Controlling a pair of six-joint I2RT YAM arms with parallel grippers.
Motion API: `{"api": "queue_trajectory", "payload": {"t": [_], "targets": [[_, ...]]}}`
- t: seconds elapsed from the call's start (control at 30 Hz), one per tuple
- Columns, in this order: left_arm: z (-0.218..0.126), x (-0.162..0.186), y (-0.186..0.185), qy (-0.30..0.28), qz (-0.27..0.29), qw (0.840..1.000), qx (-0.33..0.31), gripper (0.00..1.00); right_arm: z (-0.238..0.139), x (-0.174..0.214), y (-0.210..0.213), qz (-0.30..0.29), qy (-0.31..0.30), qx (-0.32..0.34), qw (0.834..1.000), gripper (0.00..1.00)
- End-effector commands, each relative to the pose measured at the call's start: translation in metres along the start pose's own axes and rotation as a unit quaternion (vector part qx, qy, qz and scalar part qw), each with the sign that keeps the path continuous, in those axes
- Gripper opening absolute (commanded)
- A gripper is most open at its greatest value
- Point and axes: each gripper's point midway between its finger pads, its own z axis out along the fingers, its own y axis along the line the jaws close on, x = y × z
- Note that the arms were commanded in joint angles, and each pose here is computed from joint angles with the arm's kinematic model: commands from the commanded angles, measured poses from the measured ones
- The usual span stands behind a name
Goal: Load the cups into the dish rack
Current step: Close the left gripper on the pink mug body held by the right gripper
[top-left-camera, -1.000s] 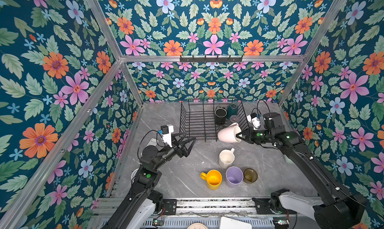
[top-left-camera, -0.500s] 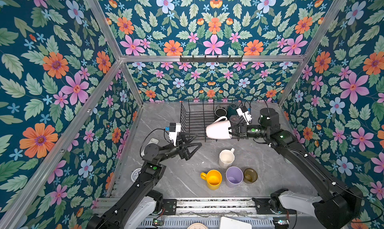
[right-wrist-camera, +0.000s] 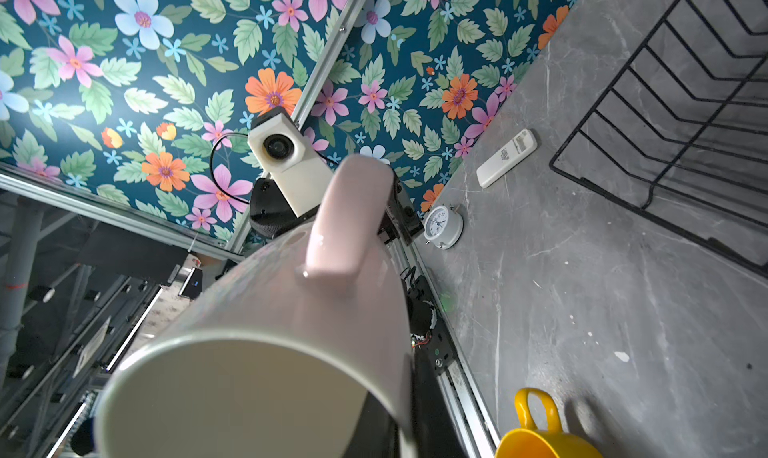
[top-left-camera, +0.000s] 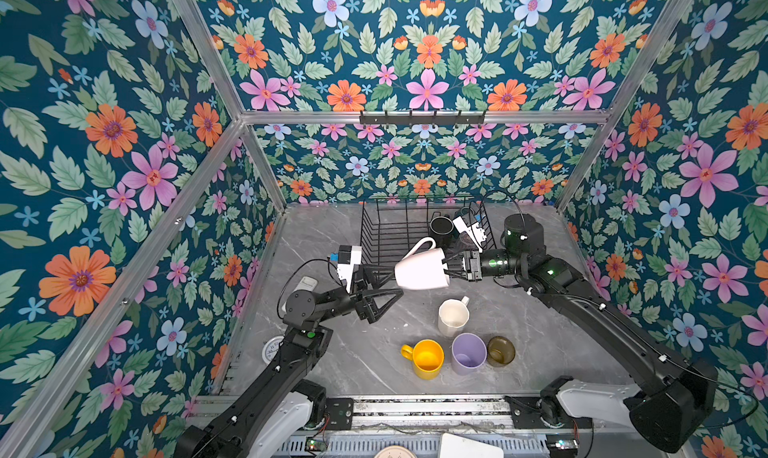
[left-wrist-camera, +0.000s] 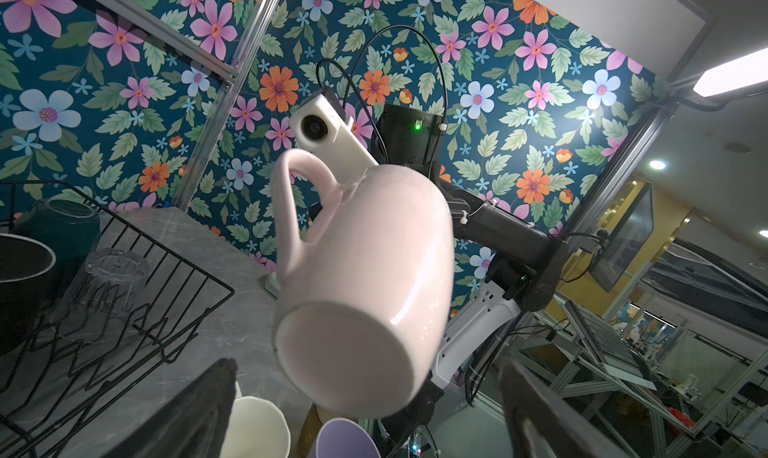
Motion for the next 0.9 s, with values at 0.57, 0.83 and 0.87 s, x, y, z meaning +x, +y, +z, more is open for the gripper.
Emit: {"api": "queue_trajectory", "payload": {"t": [0.57,0.83,0.87], "targets": [[0.000,-0.003,-0.019,0.005,0.013,0.999,0.040,0.99,0.013,-0.013,0.022,-0.187,-0.016,-0.043,0.981,0.00],[0.001,-0.003,-0.021,0.005,0.009,0.999,0.052,0.99,0.026,-0.007,0.032,-0.198,0.000,-0.065,0.978,0.00],[0.001,-0.003,-0.022,0.005,0.009,0.998,0.054,0.99,0.027,-0.006,0.033,-0.199,0.003,-0.067,0.978,0.00]]}}
